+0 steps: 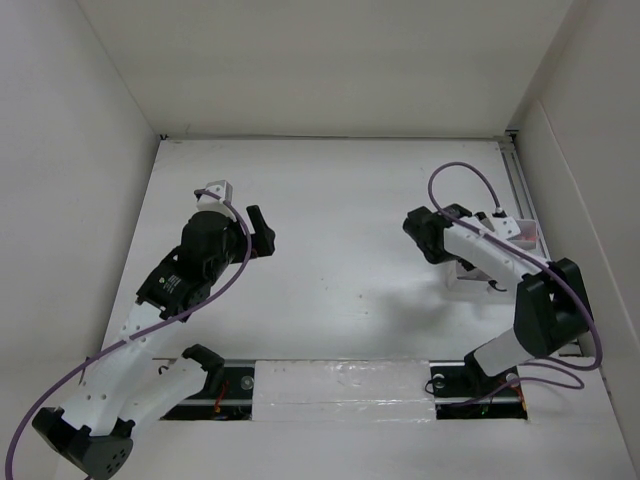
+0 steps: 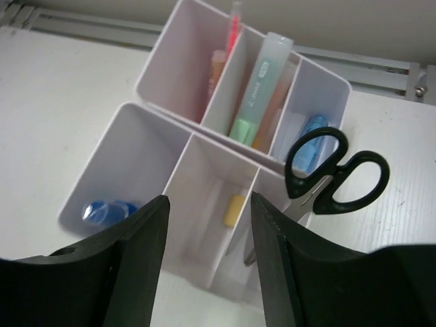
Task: Sort the stationery into containers
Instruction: Place the stationery into the container
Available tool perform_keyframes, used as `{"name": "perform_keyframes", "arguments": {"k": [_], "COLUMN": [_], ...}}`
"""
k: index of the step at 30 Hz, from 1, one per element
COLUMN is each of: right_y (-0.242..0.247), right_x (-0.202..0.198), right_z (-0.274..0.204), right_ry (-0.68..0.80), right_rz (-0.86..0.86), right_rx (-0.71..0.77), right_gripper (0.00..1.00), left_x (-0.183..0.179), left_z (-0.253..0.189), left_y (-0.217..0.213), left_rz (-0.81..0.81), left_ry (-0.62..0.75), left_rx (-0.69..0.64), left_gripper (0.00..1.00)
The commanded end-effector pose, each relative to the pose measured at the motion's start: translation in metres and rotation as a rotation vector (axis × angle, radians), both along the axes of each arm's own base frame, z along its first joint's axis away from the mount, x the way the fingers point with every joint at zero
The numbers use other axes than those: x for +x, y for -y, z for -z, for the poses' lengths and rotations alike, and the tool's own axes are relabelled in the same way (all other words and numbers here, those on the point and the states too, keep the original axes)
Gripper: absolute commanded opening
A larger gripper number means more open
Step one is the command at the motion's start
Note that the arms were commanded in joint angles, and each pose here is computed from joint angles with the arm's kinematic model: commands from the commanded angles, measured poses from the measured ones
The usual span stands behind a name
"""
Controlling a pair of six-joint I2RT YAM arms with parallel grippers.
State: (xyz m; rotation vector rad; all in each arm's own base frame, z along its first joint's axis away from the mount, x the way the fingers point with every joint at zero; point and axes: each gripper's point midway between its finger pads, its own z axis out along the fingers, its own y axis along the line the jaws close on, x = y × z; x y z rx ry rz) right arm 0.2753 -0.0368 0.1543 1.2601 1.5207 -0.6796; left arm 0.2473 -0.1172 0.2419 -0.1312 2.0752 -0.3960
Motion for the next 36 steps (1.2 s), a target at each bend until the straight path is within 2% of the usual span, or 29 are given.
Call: {"name": "perform_keyframes", "arguments": {"k": [1,4,7,8,9,11,12,15,16,19,23,29,32,36], "right_y": [-0.015,-0.035,-0.068,-0.071,-0.091,-0.1,-0.117,-0.13,-0.142,-0.126,-0.107,-0.106,-0.105,-0.111], "right_x": [0.005,0.009,0.012,0.007,0.008,-0.002,-0.003,-0.03,-0.036,-0.063,-0.087,-0.096,-0.096,-0.107], "right_z": [-0.031,-0.062,-0.097,-0.112,-0.119,-0.139,-0.144,-0.176,-0.184,-0.209,-0.215,-0.213,-0.217,-0.229], "right_ry": [0.04,0.093,0.152,0.116,0.132,0.102,0.124,0.184,0.229,0.341,0.361,0.323,0.352,0.398], "right_rz": [-0.07,-0.157,-0.302,-0.374,-0.45,-0.584,-0.664,-0.897,-0.98,-1.057,-1.089,-1.163,-1.177,-1.29], "right_rx": [0.004,0.037,0.065,0.038,0.087,0.09,0.166,0.236,0.306,0.372,0.397,0.358,0.343,0.334], "right_gripper": [0.58,0.71,0.94,1.0,1.0,1.0,1.0,1.0,1.0,1.0,1.0,1.0,1.0,1.0], "left_x": [0.003,0.004,0.005,0.006,0.007,0.005,0.003,0.0,0.001,-0.003,-0.008,-0.013,-0.015,-0.018], "left_z": [-0.014,-0.01,-0.011,-0.012,-0.015,-0.016,-0.018,-0.027,-0.027,-0.038,-0.048,-0.052,-0.054,-0.056], "left_y": [-0.001,-0.01,-0.021,-0.023,-0.03,-0.035,-0.041,-0.048,-0.05,-0.055,-0.069,-0.084,-0.093,-0.103], "left_rz": [-0.006,-0.057,-0.12,-0.138,-0.172,-0.209,-0.238,-0.28,-0.288,-0.3,-0.351,-0.434,-0.483,-0.538], "left_ry": [0.058,0.05,0.049,0.05,0.06,0.063,0.071,0.095,0.098,0.137,0.189,0.211,0.224,0.239], "left_rx": [-0.019,0.002,0.011,0.006,0.021,0.01,0.006,-0.015,-0.012,-0.041,-0.045,-0.065,-0.068,-0.07], "left_gripper": [1.0,1.0,1.0,1.0,1.0,1.0,1.0,1.0,1.0,1.0,1.0,1.0,1.0,1.0]}}
